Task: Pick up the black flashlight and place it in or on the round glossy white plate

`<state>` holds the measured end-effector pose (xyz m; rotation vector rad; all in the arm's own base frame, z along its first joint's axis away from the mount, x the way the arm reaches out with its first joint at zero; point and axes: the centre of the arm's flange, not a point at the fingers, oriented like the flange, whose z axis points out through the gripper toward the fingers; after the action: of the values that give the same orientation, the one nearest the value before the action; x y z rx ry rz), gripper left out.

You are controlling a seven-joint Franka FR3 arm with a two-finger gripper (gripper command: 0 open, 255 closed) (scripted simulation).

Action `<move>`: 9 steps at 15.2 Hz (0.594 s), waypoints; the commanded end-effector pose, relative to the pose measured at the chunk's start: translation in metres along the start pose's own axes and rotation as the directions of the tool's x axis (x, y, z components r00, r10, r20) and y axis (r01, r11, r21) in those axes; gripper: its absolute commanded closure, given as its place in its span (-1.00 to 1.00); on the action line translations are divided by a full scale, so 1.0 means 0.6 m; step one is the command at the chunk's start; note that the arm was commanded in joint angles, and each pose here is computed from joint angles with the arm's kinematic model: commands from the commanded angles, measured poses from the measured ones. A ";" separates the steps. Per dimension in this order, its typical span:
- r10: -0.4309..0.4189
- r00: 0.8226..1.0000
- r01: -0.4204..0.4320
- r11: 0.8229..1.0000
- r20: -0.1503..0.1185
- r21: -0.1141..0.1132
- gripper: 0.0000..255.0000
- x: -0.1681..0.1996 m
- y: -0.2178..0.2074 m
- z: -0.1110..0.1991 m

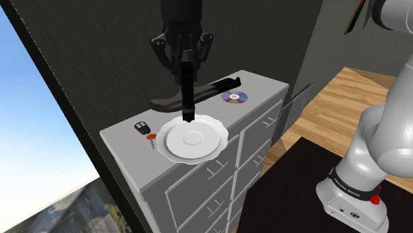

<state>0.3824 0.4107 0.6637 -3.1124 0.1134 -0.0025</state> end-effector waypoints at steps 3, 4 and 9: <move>0.000 1.000 0.000 1.000 0.000 0.001 1.00 0.001 0.001 0.036; 0.000 1.000 0.000 1.000 0.000 0.001 1.00 0.001 0.001 0.045; 0.000 1.000 0.000 1.000 0.000 0.001 1.00 0.001 0.002 0.095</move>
<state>0.3829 0.4097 0.6141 -3.1124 0.1139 -0.0024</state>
